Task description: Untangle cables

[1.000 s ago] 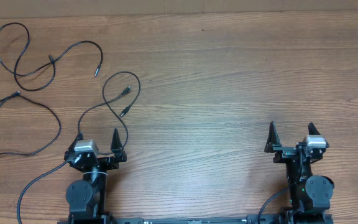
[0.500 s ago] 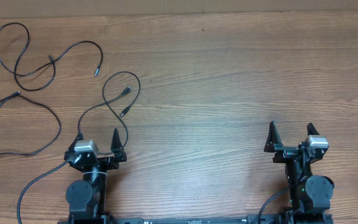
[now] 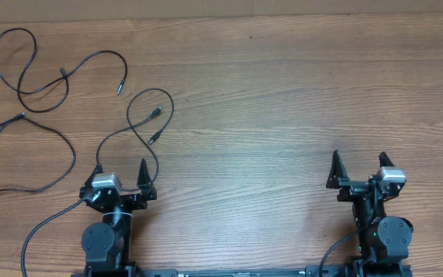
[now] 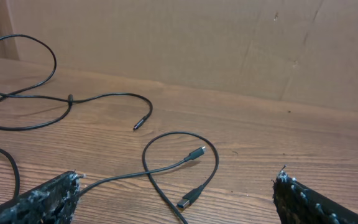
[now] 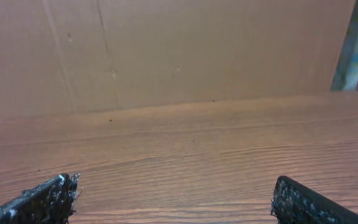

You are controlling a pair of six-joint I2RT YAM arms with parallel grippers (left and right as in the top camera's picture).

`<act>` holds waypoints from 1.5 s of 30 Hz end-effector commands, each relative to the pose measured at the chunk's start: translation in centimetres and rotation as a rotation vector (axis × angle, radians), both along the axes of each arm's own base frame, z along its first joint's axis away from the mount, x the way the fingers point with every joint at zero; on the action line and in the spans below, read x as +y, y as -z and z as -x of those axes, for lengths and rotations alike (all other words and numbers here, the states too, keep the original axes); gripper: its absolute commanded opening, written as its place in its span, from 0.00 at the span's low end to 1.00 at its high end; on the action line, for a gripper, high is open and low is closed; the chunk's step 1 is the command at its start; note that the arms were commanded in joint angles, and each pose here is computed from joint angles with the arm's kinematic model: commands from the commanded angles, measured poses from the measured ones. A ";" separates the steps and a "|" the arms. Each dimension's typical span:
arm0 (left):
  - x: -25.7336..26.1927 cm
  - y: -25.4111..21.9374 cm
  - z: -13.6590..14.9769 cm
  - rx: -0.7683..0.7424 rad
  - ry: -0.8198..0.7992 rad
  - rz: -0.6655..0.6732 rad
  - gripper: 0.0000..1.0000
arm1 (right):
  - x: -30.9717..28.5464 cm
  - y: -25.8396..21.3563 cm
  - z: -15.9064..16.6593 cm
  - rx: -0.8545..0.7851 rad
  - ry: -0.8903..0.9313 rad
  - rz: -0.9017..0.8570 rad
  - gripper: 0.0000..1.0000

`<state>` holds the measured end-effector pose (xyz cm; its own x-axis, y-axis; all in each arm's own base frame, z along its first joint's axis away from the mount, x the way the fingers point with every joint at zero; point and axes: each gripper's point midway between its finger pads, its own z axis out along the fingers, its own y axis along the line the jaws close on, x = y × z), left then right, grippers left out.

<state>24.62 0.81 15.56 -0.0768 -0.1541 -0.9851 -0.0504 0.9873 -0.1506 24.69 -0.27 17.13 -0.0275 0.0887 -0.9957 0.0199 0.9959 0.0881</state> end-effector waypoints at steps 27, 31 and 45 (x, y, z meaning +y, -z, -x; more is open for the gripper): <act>0.0 0.0 0.0 -0.007 0.006 -0.015 1.00 | 0.1 1.5 -0.3 0.052 -0.005 0.004 1.00; 0.0 0.0 0.0 -0.007 0.006 -0.015 1.00 | 0.1 1.5 -0.3 0.051 -0.004 0.004 1.00; 0.0 0.0 0.0 -0.007 0.006 -0.015 0.99 | 0.0 0.3 0.0 0.000 -0.004 0.004 1.00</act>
